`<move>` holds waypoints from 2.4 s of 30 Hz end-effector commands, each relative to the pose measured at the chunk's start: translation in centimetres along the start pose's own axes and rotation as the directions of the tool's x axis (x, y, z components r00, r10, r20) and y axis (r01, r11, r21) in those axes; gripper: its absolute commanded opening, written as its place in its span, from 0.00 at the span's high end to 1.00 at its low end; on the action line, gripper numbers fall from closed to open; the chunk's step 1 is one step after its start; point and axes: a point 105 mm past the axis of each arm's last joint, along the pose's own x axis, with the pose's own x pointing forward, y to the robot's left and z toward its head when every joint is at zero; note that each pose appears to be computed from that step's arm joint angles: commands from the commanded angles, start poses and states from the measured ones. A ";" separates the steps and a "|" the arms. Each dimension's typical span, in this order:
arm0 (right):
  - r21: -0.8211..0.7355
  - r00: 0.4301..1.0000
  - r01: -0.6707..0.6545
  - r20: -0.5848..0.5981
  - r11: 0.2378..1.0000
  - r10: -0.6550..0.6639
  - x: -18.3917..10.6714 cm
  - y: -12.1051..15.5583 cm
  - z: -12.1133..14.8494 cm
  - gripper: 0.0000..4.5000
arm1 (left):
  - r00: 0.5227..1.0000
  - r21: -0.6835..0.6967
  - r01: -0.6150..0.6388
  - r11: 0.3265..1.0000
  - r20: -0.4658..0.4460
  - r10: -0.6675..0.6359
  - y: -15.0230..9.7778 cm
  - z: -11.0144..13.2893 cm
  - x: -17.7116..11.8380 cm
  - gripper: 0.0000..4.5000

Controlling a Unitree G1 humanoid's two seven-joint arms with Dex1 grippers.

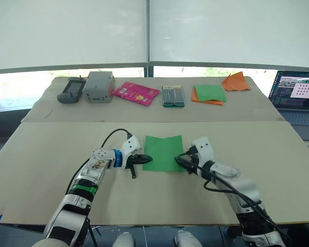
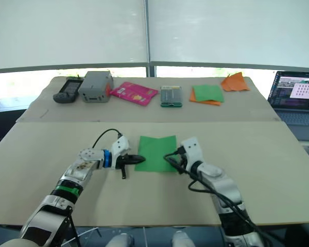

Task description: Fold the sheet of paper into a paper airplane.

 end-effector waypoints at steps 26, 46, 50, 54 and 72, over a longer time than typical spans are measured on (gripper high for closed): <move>0.118 0.990 -0.041 0.137 0.992 0.025 3.2 -1.4 4.2 0.27 | 0.989 -0.010 -0.063 0.998 0.132 0.064 0.3 4.6 -2.6 1.00; 0.129 0.984 -0.120 0.149 0.984 0.101 3.9 0.2 4.1 1.00 | 0.985 -0.025 -0.093 0.995 0.146 0.096 0.7 4.9 -3.4 1.00; 0.093 0.974 -0.157 0.181 0.983 0.139 2.5 1.3 4.7 1.00 | 0.985 -0.026 -0.086 0.996 0.146 0.089 0.5 4.9 -3.4 1.00; 0.029 0.972 -0.173 0.169 0.984 0.166 1.1 2.4 4.6 1.00 | 0.986 -0.034 -0.068 0.997 0.149 0.072 0.2 4.9 -3.3 1.00; -0.211 0.971 -0.193 0.101 0.958 0.218 -0.4 4.4 2.8 1.00 | 0.999 -0.055 -0.027 0.998 0.026 0.028 -2.1 0.7 -3.9 1.00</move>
